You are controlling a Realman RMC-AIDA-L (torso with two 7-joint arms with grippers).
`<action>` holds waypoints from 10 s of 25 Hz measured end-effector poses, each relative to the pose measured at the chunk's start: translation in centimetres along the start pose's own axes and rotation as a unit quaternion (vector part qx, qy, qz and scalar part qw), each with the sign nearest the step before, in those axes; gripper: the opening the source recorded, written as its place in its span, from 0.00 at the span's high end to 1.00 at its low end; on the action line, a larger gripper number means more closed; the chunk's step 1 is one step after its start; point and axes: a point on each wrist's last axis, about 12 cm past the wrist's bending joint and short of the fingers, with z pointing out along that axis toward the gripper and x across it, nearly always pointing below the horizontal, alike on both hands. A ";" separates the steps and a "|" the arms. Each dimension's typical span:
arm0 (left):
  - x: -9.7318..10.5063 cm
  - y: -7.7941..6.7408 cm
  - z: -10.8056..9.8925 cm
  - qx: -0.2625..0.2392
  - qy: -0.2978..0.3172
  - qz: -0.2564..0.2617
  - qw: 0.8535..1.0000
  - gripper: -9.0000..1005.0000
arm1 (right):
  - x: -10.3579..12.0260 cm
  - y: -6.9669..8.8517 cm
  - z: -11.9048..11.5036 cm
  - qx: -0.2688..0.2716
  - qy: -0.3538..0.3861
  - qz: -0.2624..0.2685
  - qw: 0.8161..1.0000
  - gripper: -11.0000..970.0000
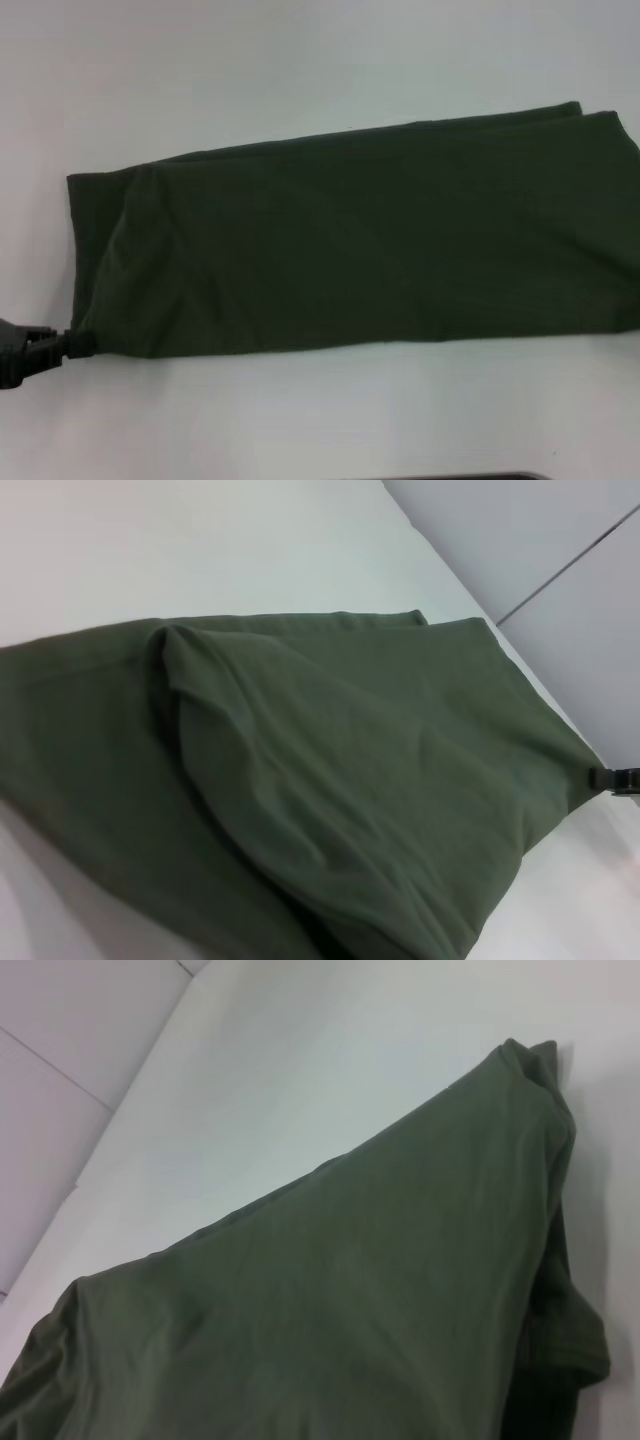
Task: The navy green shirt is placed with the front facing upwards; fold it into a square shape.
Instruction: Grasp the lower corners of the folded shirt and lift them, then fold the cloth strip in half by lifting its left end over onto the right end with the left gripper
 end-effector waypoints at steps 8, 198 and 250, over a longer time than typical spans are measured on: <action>0.9 -0.3 -0.6 0.006 0.006 -0.007 1.000 0.98 | 2.1 0.0 -1.3 0.007 0.009 0.016 1.000 0.98; -7.5 3.2 3.3 -0.112 0.080 -0.123 0.983 0.11 | -9.9 0.5 5.6 0.007 -0.065 -0.059 0.996 0.06; -8.8 3.1 3.4 -0.124 0.098 -0.105 0.982 0.14 | -9.9 0.1 4.8 0.014 -0.077 -0.048 0.996 0.06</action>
